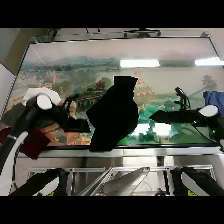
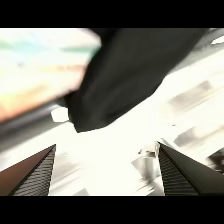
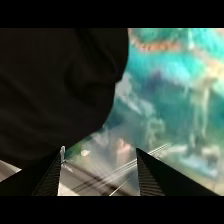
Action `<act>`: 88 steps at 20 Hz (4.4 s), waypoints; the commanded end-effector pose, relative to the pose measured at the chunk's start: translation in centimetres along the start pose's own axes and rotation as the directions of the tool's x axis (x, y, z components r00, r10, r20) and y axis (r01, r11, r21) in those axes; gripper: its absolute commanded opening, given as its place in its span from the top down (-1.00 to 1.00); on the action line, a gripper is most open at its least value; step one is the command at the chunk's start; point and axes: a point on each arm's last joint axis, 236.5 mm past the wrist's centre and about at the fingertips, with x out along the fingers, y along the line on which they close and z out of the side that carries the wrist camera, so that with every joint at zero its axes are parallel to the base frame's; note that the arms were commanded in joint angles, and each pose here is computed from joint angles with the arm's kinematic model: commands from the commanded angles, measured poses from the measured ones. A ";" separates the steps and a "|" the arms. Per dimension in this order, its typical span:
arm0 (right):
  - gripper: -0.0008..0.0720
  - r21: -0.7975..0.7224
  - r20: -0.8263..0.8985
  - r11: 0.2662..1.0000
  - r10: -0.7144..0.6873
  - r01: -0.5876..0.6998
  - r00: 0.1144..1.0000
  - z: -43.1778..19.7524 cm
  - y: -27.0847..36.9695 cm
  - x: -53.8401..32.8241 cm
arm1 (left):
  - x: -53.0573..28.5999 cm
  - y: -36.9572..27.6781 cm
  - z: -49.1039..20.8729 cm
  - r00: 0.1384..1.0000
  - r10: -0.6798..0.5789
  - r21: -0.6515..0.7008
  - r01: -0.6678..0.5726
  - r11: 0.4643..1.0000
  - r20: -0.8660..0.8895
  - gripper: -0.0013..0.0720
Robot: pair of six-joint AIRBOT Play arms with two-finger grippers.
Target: Fold the shirts.
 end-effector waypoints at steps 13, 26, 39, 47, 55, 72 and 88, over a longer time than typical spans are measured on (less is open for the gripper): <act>0.04 -0.113 -0.230 0.993 0.017 -0.044 0.973 2.8 -1.5 12.1 | 12.5 0.3 -3.6 0.990 -0.137 -0.144 0.142 0.979 0.043 -0.90; 0.92 -0.369 0.050 0.920 0.165 -0.135 0.985 11.6 11.5 -5.3 | -8.6 -8.8 6.1 0.889 -0.241 0.229 0.160 0.960 0.388 0.97; 0.92 -0.705 0.515 0.684 0.309 0.190 0.799 7.7 28.4 -25.8 | -33.5 -15.1 0.2 0.436 -0.221 0.342 -0.221 0.913 0.872 0.90; 0.92 -0.476 -0.085 0.856 0.185 -0.203 0.979 9.6 16.0 0.0 | -12.3 -6.5 10.9 0.837 -0.201 0.341 0.018 0.940 0.509 0.90; 0.27 -0.071 -0.309 0.977 0.169 -0.200 0.936 7.4 4.8 8.2 | -2.6 2.4 14.9 0.939 -0.170 0.217 0.107 0.970 0.299 0.92; -0.34 0.141 0.033 0.989 -0.042 0.036 0.999 -3.8 4.3 13.6 | -5.6 3.3 17.9 0.925 -0.177 0.235 0.099 0.967 0.338 0.92; 0.92 -0.018 0.064 0.960 0.278 -0.278 0.958 0.9 14.5 -2.8 | -18.1 2.4 15.4 0.797 -0.145 0.202 0.029 0.979 0.586 0.92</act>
